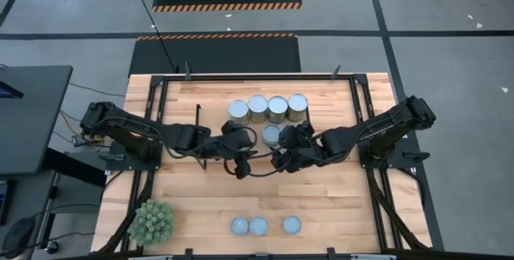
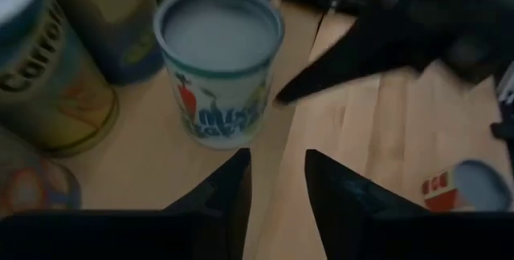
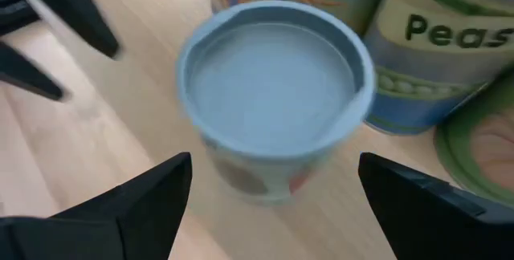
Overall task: Pick and place cans onto a shelf
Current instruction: Put the canned mixed vegetables on the shelf, then put the canned diced tomatoes on the shelf
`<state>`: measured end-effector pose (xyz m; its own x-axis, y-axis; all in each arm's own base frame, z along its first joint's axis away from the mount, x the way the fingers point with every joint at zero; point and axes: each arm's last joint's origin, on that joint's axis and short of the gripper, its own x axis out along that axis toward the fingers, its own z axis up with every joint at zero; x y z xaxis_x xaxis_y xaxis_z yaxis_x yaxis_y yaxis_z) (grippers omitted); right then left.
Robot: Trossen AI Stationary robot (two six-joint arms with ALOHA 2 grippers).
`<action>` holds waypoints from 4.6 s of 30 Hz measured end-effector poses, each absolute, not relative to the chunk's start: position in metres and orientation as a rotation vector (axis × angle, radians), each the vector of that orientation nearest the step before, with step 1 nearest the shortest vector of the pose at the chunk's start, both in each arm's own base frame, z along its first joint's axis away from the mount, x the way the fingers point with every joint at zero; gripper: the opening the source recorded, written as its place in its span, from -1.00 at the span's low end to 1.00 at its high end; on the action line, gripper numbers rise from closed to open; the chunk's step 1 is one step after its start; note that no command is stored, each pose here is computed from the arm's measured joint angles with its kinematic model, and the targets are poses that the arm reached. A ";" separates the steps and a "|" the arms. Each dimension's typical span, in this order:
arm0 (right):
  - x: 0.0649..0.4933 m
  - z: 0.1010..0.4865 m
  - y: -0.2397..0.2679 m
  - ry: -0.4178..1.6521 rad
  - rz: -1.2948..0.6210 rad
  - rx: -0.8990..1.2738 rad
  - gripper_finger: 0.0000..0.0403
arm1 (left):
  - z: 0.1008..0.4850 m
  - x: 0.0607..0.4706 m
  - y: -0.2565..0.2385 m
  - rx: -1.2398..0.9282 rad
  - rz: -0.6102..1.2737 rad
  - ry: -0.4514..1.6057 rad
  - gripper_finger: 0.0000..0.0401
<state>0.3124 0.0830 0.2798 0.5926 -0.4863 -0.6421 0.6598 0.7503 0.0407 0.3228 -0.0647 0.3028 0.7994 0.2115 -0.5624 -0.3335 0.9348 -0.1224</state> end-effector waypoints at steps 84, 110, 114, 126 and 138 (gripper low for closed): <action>0.242 0.337 0.103 0.773 -0.368 0.266 0.73 | 0.328 0.333 -0.077 0.047 0.090 0.364 -0.14; 0.271 0.337 0.124 0.625 -0.247 0.322 0.73 | 0.323 0.278 -0.135 -0.091 -0.007 0.642 -0.16; 0.275 0.328 0.136 0.650 -0.221 0.305 0.73 | 0.331 0.269 -0.137 -0.037 0.023 0.688 -0.16; 0.278 0.298 0.172 0.752 -0.188 0.328 0.73 | 0.329 0.245 -0.154 -0.021 0.028 0.829 -0.16; 0.262 0.287 0.186 0.823 -0.173 0.301 0.73 | 0.329 0.235 -0.165 -0.028 0.078 0.802 -0.16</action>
<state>0.2616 0.1858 0.2867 0.6691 -0.0354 -0.7423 0.2670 0.9436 0.1958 0.2346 -0.1653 0.3287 0.6929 0.0591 -0.7186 -0.0800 0.9968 0.0048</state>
